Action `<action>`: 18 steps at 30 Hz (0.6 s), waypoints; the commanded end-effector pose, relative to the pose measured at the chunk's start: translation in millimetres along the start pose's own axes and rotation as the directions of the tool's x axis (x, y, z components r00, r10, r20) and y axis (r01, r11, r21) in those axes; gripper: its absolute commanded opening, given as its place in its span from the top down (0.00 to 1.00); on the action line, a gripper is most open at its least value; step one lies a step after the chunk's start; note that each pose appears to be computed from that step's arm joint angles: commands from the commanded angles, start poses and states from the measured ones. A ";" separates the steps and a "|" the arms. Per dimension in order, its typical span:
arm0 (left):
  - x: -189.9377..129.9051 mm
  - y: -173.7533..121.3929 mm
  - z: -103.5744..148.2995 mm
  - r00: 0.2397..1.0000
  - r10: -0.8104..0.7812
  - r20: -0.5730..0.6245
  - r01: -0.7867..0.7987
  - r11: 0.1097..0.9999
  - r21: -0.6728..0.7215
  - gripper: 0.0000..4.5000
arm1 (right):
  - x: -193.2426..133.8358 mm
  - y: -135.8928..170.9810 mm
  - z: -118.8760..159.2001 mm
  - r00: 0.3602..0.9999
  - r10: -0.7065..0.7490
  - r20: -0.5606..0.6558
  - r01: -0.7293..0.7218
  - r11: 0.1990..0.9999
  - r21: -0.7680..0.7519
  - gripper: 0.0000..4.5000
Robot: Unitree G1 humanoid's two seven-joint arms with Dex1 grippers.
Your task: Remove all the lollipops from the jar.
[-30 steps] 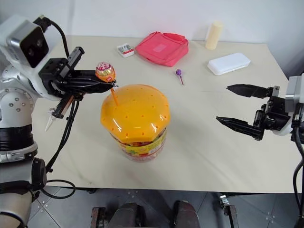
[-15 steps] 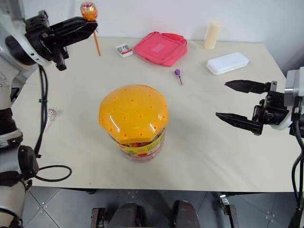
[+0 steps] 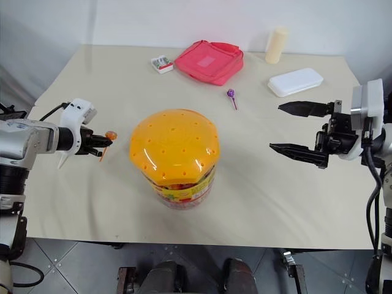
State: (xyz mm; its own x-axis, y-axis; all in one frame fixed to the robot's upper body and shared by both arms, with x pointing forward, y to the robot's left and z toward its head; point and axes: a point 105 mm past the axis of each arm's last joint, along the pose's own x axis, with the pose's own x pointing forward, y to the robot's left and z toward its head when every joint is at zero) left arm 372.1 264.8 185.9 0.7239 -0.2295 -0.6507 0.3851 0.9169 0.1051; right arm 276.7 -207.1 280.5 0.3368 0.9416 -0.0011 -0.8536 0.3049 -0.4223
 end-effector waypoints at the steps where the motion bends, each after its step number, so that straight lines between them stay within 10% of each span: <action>1: -7.6 9.1 -9.2 0.996 0.057 -0.074 -0.055 0.998 0.035 0.99 | -0.8 0.7 7.2 1.000 0.003 0.012 -0.003 0.999 -0.038 0.00; 4: -10.2 4.5 -12.5 0.994 0.020 -0.108 -0.019 1.000 0.009 0.99 | -1.8 1.7 7.5 1.000 0.004 0.010 -0.003 0.999 -0.038 0.00; 18: -50.0 -11.1 15.8 0.999 -0.040 -0.017 0.041 0.997 0.060 0.01 | -10.9 5.4 11.0 1.000 0.018 -0.011 -0.019 0.999 -0.037 0.00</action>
State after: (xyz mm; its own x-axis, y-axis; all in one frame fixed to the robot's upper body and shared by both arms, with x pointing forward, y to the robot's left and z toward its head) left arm 345.1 264.7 205.8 0.6611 -0.2309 -0.7139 0.4274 0.8979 0.1053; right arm 271.5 -210.3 274.3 0.3186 0.9476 -0.0248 -0.8705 0.2821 -0.4034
